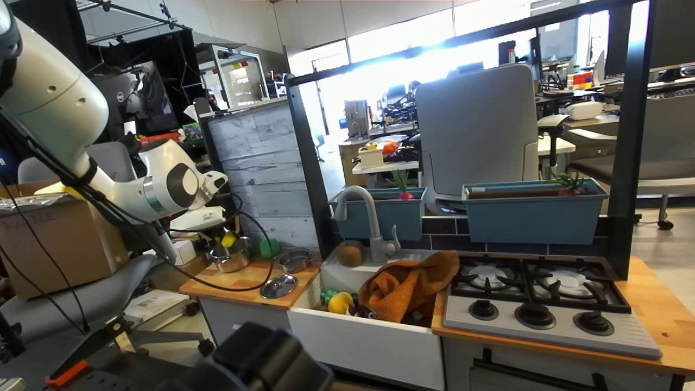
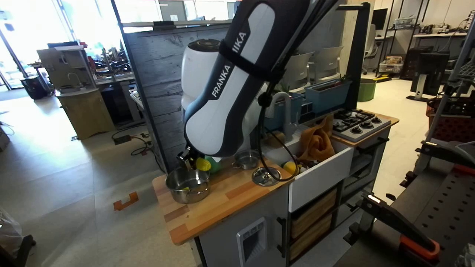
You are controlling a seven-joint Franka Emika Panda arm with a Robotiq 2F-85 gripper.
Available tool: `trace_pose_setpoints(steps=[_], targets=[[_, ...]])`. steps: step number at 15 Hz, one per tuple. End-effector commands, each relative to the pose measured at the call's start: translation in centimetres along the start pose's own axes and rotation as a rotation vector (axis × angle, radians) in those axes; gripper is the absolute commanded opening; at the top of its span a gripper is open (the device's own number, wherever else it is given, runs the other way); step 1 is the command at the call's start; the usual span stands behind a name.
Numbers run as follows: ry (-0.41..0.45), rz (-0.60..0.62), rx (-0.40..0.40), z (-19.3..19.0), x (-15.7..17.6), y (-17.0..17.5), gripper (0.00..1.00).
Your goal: Place the yellow cob of maize inside the silver pot on the left
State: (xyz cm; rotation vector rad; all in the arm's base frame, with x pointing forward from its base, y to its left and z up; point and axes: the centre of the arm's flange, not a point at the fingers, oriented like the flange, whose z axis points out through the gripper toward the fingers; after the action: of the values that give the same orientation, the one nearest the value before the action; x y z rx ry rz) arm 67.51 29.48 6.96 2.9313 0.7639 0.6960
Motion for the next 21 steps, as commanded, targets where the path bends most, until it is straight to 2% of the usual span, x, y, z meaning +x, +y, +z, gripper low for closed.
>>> trace_pose_setpoints(steps=[1,9,10,11,16,21], targets=[[-0.014,-0.024,-0.009,2.1,2.1,-1.1,0.11],[-0.032,-0.051,-0.023,4.1,3.2,-2.5,0.11],[-0.028,-0.04,-0.033,4.2,3.3,-2.6,0.61],[-0.025,-0.038,-0.034,4.3,3.4,-2.6,0.62],[-0.014,-0.027,-0.039,4.5,3.7,-2.6,0.98],[-0.01,-0.021,-0.043,4.5,4.1,-2.8,1.0]])
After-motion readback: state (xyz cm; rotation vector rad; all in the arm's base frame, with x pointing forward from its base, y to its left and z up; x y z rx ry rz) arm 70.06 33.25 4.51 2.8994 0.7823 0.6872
